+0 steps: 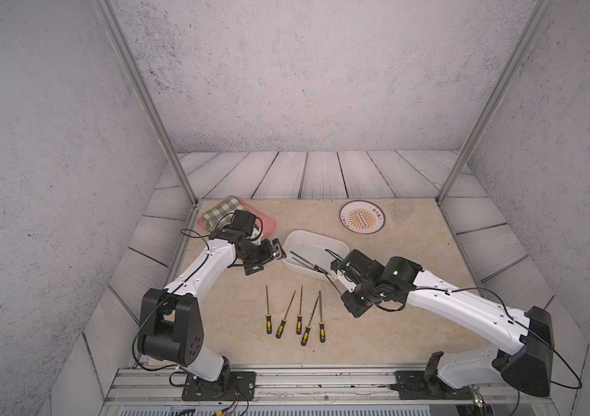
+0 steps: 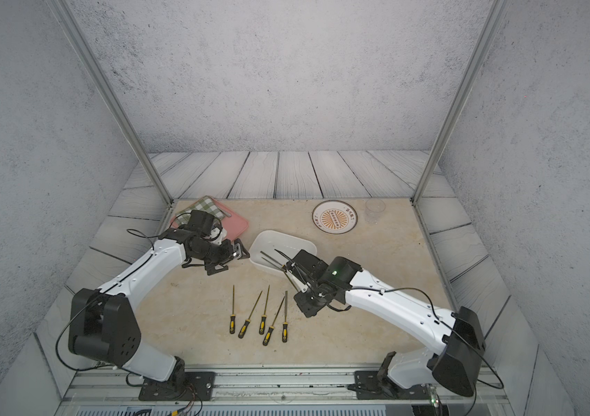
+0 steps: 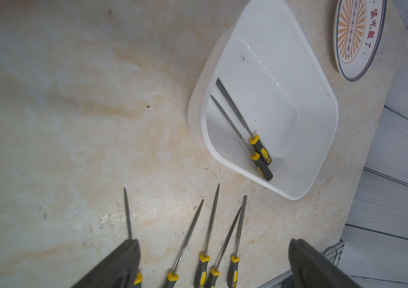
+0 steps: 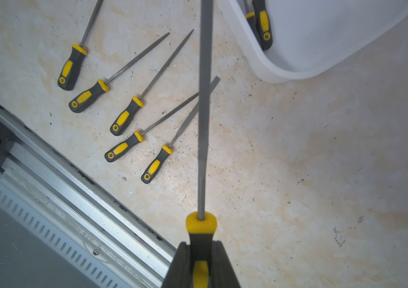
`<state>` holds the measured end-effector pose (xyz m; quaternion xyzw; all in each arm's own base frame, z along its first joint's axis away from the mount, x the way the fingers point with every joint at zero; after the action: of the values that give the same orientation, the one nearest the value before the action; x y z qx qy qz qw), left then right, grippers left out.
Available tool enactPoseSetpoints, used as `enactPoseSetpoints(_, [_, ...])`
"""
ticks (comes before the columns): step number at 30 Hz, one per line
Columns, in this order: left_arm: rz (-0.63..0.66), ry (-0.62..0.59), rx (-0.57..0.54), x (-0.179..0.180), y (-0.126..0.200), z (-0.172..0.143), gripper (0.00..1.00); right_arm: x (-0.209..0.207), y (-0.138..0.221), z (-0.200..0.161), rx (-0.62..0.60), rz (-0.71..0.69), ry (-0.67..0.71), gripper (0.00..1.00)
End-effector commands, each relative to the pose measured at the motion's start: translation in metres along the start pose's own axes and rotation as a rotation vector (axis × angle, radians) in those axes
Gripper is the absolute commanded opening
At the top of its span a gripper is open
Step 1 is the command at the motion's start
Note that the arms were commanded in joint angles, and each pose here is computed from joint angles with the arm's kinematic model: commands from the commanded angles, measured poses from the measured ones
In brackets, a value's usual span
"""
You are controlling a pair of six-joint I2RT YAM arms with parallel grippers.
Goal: Put the file tool into the storage box
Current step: Place the file tool in the storage box.
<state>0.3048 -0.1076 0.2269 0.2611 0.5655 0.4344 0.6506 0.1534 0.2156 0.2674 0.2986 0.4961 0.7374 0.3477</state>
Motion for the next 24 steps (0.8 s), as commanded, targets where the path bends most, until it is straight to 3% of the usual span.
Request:
enactPoseSetpoints(1, [-0.005, -0.022, -0.001, -0.004, 0.004, 0.002, 0.99, -0.003, 0.012, 0.010, -0.048, -0.075, 0.067, 0.16])
enactPoseSetpoints(13, [0.001, -0.003, -0.023, -0.001, 0.009, 0.009, 0.99, -0.009, 0.001, 0.069, -0.124, -0.061, 0.182, 0.16])
enactPoseSetpoints(24, [0.042, 0.004, -0.026, 0.007, 0.011, 0.015, 0.99, -0.033, -0.053, 0.128, -0.043, -0.081, 0.278, 0.14])
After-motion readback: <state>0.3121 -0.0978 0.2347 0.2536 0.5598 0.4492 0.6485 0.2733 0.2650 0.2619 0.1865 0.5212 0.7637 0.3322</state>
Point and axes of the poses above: each gripper's point midway between its finger pads, its own y axis back along the fingers, its own x axis along the line the jaws close on, z = x × y, the point moved 10 cm from there along y, back along the fingers, and after that the axes turned 6 degrees about -y, right-handed, at the moved point
